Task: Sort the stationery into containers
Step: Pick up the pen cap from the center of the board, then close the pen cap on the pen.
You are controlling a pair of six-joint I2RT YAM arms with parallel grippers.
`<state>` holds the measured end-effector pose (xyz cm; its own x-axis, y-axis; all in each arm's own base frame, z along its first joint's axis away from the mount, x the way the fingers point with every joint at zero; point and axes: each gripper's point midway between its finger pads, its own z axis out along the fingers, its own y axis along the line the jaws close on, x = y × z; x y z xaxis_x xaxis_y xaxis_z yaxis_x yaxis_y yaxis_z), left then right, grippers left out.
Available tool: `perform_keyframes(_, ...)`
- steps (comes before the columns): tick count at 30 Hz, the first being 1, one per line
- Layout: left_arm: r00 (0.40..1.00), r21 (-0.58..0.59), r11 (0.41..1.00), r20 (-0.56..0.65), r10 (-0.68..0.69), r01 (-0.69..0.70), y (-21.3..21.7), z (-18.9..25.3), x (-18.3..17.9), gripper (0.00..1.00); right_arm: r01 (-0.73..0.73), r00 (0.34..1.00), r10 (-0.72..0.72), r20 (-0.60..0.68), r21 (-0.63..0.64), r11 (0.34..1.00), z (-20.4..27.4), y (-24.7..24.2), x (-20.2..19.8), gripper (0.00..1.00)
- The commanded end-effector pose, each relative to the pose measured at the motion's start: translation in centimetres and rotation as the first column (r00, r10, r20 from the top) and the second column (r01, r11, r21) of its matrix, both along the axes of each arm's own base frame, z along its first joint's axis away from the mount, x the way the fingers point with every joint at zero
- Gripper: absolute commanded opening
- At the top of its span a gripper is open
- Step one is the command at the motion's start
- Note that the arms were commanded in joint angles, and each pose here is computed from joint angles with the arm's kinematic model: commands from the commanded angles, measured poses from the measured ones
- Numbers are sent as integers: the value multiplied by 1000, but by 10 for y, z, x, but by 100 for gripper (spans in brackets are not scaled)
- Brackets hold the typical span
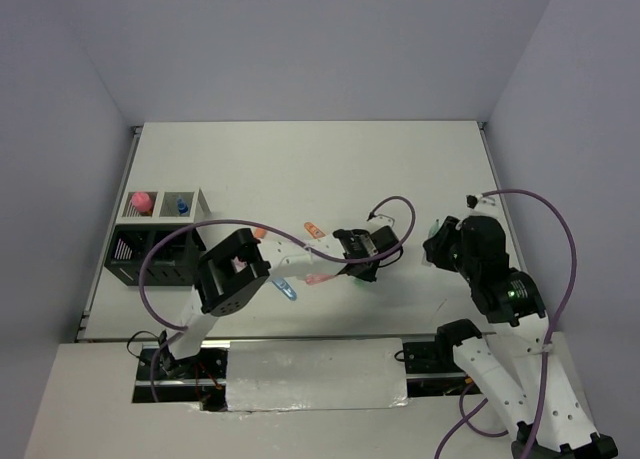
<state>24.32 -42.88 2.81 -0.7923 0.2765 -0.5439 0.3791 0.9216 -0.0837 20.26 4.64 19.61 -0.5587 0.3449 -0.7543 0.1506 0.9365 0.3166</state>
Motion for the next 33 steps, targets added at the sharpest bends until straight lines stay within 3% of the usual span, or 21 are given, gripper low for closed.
perform_keyframes(1, 999, -162, 986, 42, -23, 29, -15, 67, -4, 0, -139, 981, 135, 142, 20, 990, 32, 20, 8, 0)
perform_keyframes(3, 993, -257, 964, 111, -40, 68, -20, 116, -2, 0, -286, 939, 264, 220, 73, 955, 47, 44, -2, 0)
perform_keyframes(7, 972, -385, 920, 233, 15, 78, 1, 201, 7, 0, -433, 866, 383, 321, 97, 896, 65, 69, -9, 0)
perform_keyframes(9, 963, -468, 880, 266, 47, 86, 18, 225, 17, 0, -598, 769, 515, 379, 142, 789, 74, 97, -26, 0)
perform_keyframes(11, 931, -628, 765, 347, 111, 142, 39, 291, 26, 0, -724, 660, 592, 462, 179, 666, 84, 120, -40, 0)
perform_keyframes(12, 931, -647, 741, 354, 84, 179, 46, 286, 20, 0, -769, 590, 601, 539, 149, 622, 100, 128, -42, 0)
perform_keyframes(14, 866, -740, 594, 481, 139, 316, 67, 354, 9, 0, -823, 531, 606, 591, 190, 536, 102, 138, -54, 0)
perform_keyframes(15, 852, -751, 538, 512, 108, 383, 77, 360, -9, 0, -879, 446, 611, 654, 191, 437, 111, 148, -67, 0)
perform_keyframes(16, 834, -761, 491, 540, 115, 425, 83, 372, -15, 0, -899, 412, 606, 680, 193, 393, 116, 151, -74, 0)
perform_keyframes(17, 801, -769, 406, 584, 132, 494, 87, 394, -26, 0, -915, 379, 601, 703, 189, 356, 120, 153, -79, 0)
perform_keyframes(21, 740, -744, 241, 661, 127, 623, 105, 412, -65, 0, -967, 234, 573, 785, 128, 220, 142, 165, -104, 0)
perform_keyframes(22, 730, -738, 216, 671, 130, 639, 108, 415, -70, 0, -980, 193, 580, 791, 123, 159, 144, 173, -116, 0)
perform_keyframes(26, 678, -694, 107, 719, 151, 712, 117, 433, -90, 0, -992, 126, 590, 798, 95, 84, 150, 191, -127, 0)
perform_keyframes(33, 674, -689, 85, 723, 153, 720, 118, 437, -93, 0, -991, 134, 583, 802, 112, 74, 150, 199, -123, 0)
